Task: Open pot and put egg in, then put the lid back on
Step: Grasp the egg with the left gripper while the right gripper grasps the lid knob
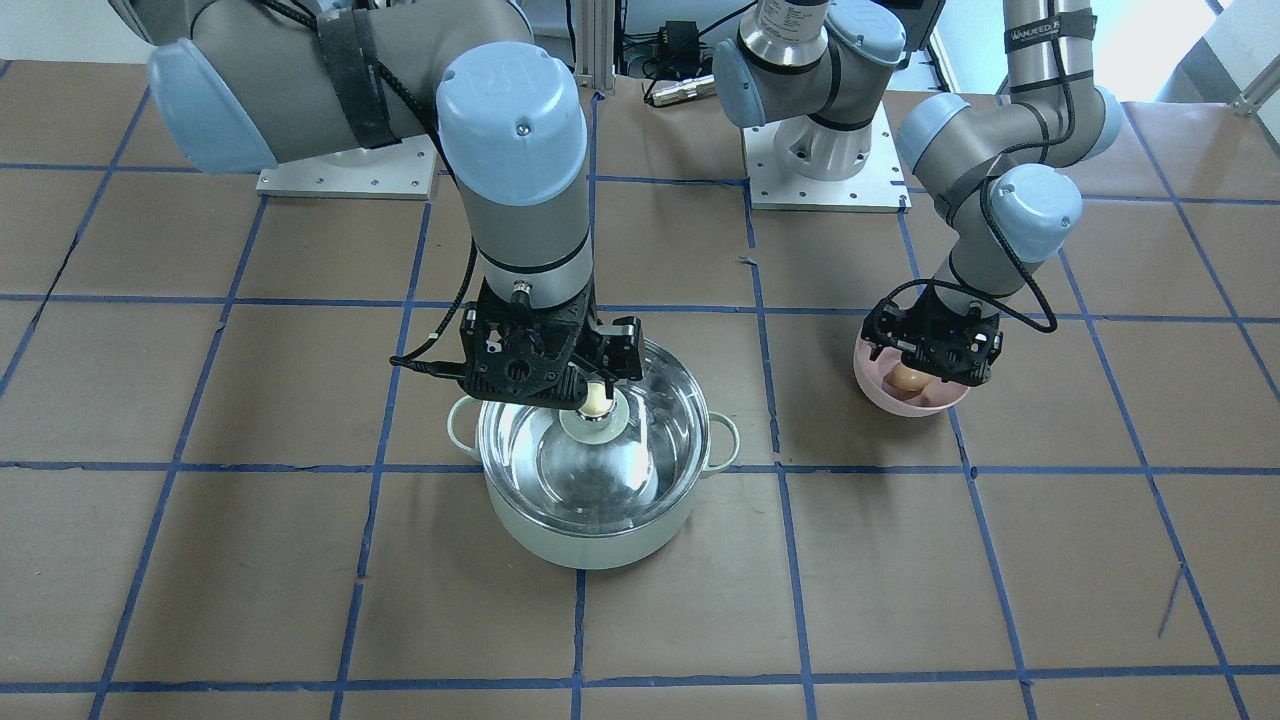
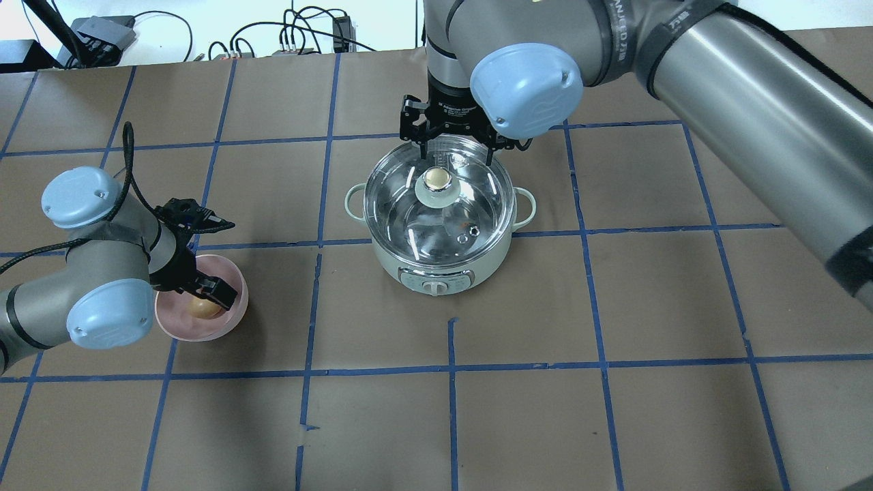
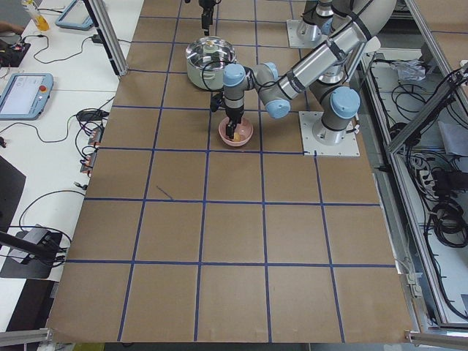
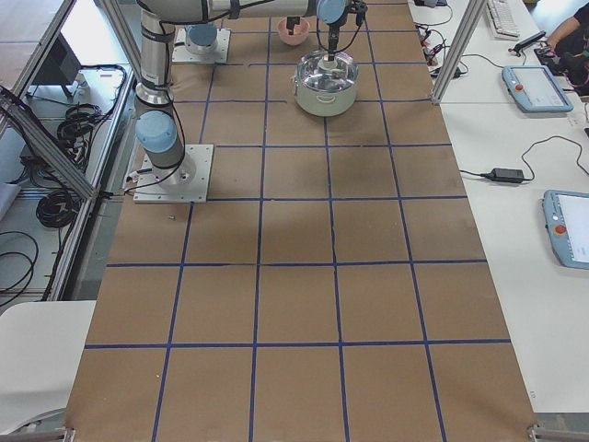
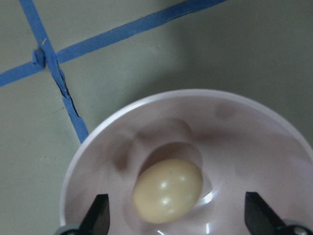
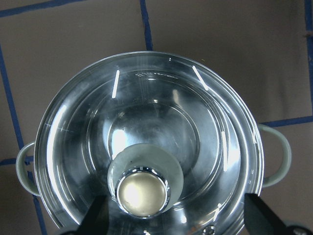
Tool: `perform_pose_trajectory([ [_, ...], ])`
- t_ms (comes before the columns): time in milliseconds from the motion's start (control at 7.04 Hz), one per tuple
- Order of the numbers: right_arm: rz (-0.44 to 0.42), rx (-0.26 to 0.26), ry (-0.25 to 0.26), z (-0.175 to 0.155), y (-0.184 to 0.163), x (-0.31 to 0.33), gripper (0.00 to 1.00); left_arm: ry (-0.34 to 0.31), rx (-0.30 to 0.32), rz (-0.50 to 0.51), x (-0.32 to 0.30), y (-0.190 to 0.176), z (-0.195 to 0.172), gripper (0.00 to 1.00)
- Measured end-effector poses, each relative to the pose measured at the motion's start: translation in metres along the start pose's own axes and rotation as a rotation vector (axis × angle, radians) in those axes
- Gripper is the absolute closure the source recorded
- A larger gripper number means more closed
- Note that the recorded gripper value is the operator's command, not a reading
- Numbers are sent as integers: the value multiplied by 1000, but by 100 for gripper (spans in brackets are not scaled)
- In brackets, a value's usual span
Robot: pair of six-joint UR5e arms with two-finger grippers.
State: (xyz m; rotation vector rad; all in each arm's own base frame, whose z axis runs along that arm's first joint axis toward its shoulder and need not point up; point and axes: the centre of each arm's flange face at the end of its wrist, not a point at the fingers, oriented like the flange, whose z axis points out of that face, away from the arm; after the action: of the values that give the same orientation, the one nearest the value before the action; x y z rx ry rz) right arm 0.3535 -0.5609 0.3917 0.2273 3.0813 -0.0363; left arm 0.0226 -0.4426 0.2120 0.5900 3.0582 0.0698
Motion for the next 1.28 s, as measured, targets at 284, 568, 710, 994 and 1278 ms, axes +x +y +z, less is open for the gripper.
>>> perform_pose_trajectory([
  [284, 6, 25, -5, 24, 0, -21, 9, 5, 0, 51, 2, 0, 2, 4],
  [568, 3, 26, -3, 36, 2, -29, 14, 13, -2, 57, 4, 0, 6, 4],
  [710, -10, 20, 0, 40, 4, -29, 14, 15, -1, 58, 4, 0, 6, 4],
  [994, -33, 4, 10, 47, 10, -25, 31, 21, -8, 57, 5, 1, 9, 1],
  [1278, -37, 0, 11, 48, 12, -23, 66, 23, -24, 29, -1, -4, 16, 1],
])
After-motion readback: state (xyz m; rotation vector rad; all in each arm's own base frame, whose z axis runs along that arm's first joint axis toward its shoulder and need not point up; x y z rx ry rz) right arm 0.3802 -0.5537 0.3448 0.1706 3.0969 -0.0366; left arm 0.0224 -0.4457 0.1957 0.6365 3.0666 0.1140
